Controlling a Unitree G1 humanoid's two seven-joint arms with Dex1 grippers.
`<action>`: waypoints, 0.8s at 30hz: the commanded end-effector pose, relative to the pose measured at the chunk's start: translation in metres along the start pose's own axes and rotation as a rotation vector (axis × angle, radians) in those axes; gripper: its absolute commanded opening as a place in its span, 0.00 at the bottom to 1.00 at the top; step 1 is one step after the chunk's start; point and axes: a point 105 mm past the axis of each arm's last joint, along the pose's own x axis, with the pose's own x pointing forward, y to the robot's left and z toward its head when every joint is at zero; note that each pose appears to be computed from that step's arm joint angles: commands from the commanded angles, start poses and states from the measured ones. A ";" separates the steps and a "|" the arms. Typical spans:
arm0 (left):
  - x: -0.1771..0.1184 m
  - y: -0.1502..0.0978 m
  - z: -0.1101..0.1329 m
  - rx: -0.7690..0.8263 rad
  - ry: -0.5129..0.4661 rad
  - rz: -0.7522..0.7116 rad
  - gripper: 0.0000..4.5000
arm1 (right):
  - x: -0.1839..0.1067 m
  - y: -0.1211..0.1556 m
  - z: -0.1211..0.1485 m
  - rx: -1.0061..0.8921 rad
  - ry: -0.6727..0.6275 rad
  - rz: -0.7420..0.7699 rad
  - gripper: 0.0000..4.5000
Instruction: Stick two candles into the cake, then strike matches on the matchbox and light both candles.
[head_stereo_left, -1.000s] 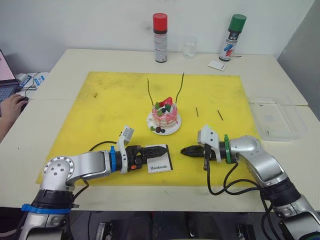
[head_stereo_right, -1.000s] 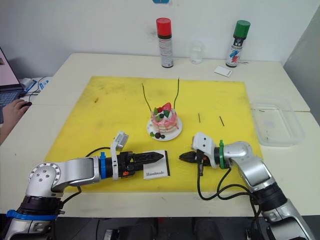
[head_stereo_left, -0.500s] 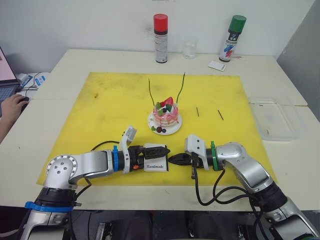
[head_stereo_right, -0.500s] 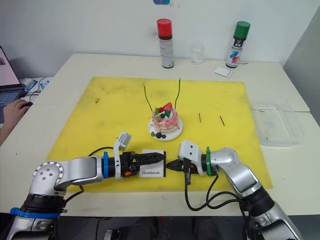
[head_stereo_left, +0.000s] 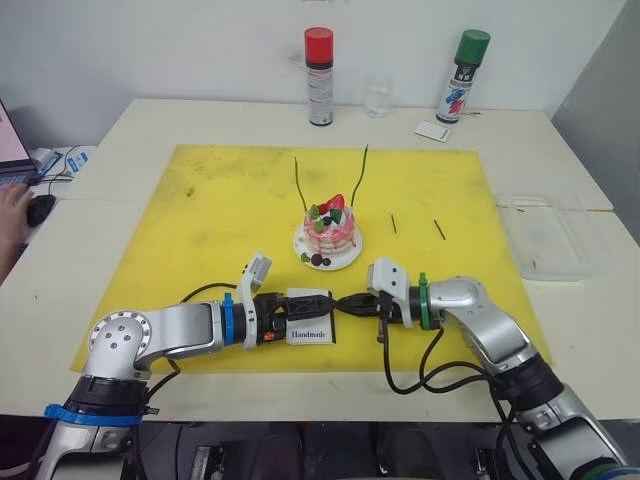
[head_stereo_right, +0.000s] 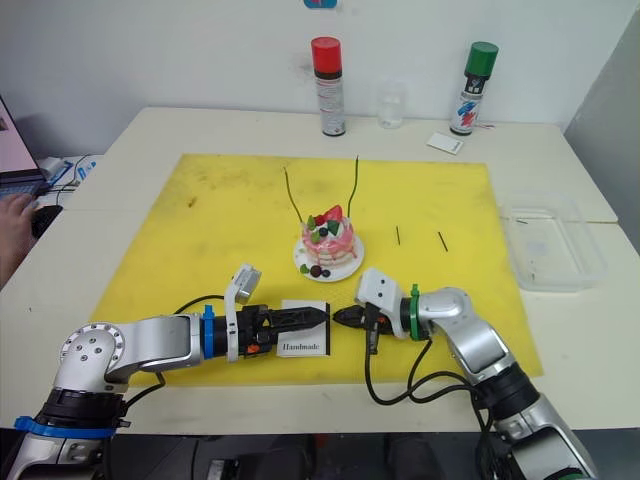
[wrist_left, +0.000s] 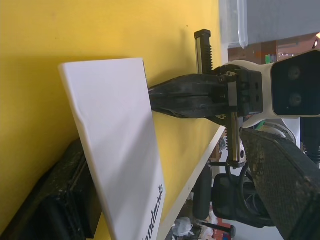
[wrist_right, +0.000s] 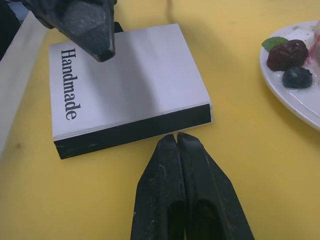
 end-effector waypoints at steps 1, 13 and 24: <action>0.006 0.008 -0.024 -0.021 0.106 0.017 0.97 | 0.003 -0.004 0.006 -0.018 -0.019 -0.008 0.00; 0.006 0.008 -0.027 -0.027 0.098 0.019 0.97 | -0.001 -0.015 0.009 -0.002 -0.036 -0.046 0.00; 0.003 0.011 -0.030 -0.039 0.081 0.028 0.44 | -0.038 -0.018 0.004 -0.026 0.001 -0.102 0.00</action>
